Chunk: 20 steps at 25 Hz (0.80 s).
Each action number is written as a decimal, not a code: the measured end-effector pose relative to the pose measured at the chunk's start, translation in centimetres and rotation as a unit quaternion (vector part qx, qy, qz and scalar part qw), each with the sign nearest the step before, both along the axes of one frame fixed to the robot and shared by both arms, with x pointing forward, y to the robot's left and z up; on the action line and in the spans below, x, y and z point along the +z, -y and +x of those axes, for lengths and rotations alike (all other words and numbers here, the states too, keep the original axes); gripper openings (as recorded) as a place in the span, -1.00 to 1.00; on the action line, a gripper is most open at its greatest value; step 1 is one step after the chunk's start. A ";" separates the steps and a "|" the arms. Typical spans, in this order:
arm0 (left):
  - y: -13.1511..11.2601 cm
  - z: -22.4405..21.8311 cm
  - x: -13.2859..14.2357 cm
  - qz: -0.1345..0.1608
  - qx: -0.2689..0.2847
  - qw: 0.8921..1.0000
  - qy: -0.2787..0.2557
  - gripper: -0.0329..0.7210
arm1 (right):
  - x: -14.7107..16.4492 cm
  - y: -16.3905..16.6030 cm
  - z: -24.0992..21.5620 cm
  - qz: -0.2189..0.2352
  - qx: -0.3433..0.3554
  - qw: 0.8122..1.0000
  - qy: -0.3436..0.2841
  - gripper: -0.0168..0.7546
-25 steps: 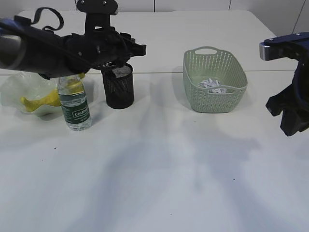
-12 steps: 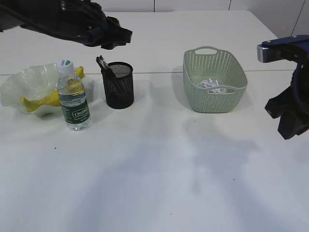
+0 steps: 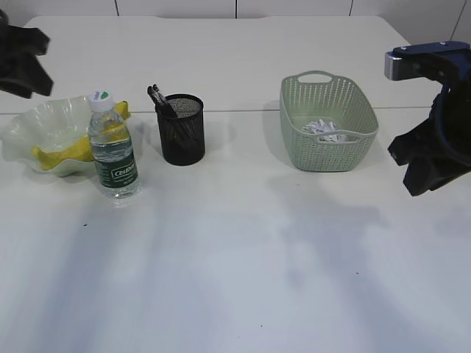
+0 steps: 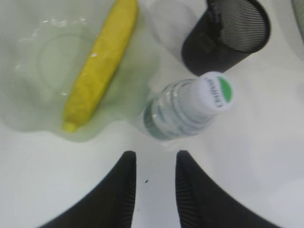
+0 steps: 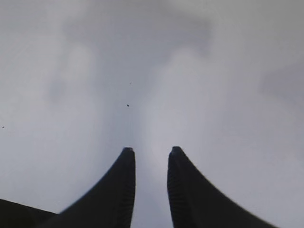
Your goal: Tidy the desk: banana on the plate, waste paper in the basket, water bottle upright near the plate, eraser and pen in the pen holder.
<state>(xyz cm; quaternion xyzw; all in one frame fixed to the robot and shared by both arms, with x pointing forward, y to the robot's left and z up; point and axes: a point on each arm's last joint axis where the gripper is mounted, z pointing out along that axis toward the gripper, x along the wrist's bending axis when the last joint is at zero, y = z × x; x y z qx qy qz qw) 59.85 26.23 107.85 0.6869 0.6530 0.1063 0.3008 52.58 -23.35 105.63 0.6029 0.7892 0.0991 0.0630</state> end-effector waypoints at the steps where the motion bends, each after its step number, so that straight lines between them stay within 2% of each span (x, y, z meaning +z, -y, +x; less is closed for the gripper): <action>1: -1.1 -0.4 0.4 0.004 0.012 1.000 -0.005 -0.38 | 0.0 0.0 0.1 0.002 0.000 1.000 0.006 -0.49; 5: -4.8 -2.8 1.7 0.037 0.064 0.997 -0.007 -0.38 | 0.2 -0.1 0.6 0.010 -0.005 0.999 0.032 -0.49; 9: -7.2 -6.3 2.6 0.048 0.108 0.993 0.001 -0.38 | 0.3 -0.2 0.9 0.017 -0.016 0.998 0.051 -0.49; 15: -7.1 -11.3 2.3 0.052 0.123 0.991 0.005 -0.35 | 0.3 -0.2 0.9 0.019 -0.023 0.998 0.050 -0.49; 20: -6.5 -14.6 3.2 0.052 0.127 0.990 0.035 -0.20 | 0.2 0.0 0.8 0.011 -0.025 0.999 0.044 -0.49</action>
